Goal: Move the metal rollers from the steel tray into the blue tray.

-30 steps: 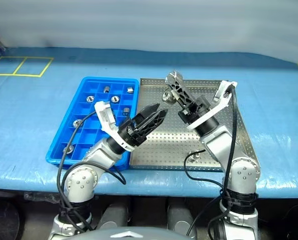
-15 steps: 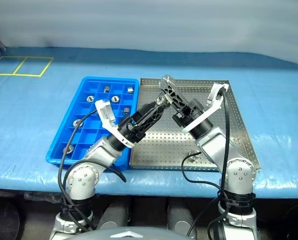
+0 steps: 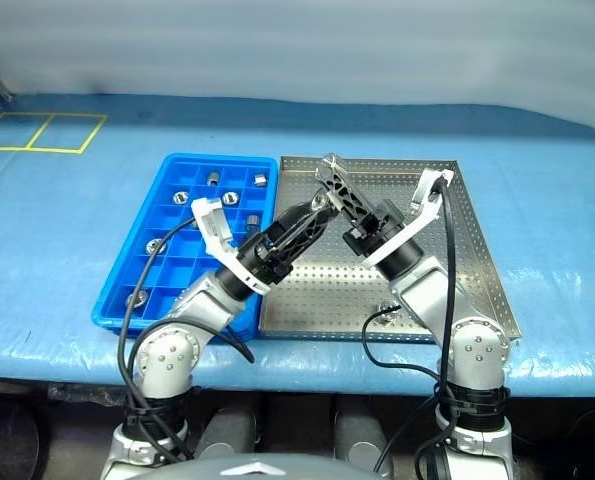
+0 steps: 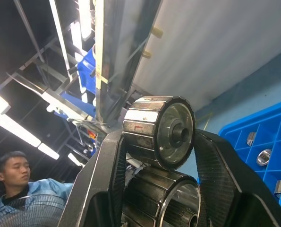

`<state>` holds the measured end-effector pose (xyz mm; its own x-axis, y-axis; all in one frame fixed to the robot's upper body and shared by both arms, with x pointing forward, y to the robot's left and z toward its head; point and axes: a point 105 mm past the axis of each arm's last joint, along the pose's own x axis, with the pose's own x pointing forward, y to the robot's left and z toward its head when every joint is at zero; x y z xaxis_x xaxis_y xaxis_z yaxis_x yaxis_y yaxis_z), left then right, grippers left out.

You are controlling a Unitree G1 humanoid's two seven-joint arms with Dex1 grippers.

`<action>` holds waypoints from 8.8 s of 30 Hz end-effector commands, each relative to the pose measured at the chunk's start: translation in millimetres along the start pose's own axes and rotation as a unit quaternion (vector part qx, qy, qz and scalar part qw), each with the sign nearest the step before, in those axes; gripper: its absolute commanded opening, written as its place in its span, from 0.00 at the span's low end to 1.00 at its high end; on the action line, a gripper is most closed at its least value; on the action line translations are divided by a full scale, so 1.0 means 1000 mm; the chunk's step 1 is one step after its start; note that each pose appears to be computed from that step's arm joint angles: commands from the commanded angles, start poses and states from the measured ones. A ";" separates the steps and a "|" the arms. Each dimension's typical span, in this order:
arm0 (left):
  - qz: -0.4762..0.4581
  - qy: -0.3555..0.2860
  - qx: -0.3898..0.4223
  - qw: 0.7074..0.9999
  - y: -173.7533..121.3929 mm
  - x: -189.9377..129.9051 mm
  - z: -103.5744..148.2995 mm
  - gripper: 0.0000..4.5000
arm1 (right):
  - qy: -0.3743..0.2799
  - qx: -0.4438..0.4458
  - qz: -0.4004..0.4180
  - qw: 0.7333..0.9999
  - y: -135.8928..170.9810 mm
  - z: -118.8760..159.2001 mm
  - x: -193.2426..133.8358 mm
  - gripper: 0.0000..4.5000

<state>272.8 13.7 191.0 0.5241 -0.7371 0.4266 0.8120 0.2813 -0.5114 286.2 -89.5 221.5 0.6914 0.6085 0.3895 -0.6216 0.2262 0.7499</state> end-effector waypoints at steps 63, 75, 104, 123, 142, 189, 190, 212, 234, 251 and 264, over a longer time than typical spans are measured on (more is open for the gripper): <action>0.363 0.075 0.257 0.892 0.045 -0.108 0.043 0.38 | 0.237 -0.480 0.029 0.844 -0.030 -0.028 -0.020 0.40; 0.469 0.077 0.261 0.840 0.078 -0.129 0.041 0.38 | 0.218 -0.487 -0.012 0.846 -0.041 -0.021 -0.015 0.40; 0.476 0.082 0.247 0.840 0.092 -0.123 0.033 0.78 | 0.197 -0.492 -0.040 0.847 -0.044 -0.015 -0.014 0.40; 0.260 0.115 0.269 0.920 0.026 -0.114 0.025 0.78 | 0.303 -0.481 0.004 0.823 -0.080 -0.058 0.047 0.40; 0.274 0.116 0.266 0.917 0.022 -0.115 0.016 0.78 | 0.330 -0.459 0.051 0.823 -0.089 -0.098 0.094 0.40; 0.038 0.269 0.249 0.930 0.040 -0.003 -0.059 0.79 | 0.354 -0.471 -0.285 0.756 -0.089 -0.010 -0.124 0.82; 0.041 0.269 0.249 0.929 0.041 -0.004 -0.059 0.79 | 0.356 -0.464 -0.282 0.761 -0.089 -0.013 -0.124 0.82; 0.086 0.254 0.252 0.930 0.048 -0.016 -0.051 0.79 | 0.395 -0.414 -0.316 0.757 -0.114 -0.028 -0.138 0.37; 0.243 0.157 0.252 0.923 0.028 -0.083 0.016 0.79 | 0.313 -0.479 -0.052 0.819 -0.054 -0.052 -0.003 0.37; 0.454 0.211 0.287 0.817 0.037 -0.172 0.028 0.79 | 0.370 -0.432 0.114 0.814 -0.040 -0.139 0.056 0.37; 0.439 0.218 0.279 0.826 0.043 -0.165 0.021 0.79 | 0.394 -0.415 0.099 0.814 -0.053 -0.141 0.046 0.65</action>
<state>224.6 163.3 108.4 0.9244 -0.1993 -0.3252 0.2046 0.9787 -0.0179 300.8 32.4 109.1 0.3013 0.9054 -0.2990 -0.9486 0.3164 0.0024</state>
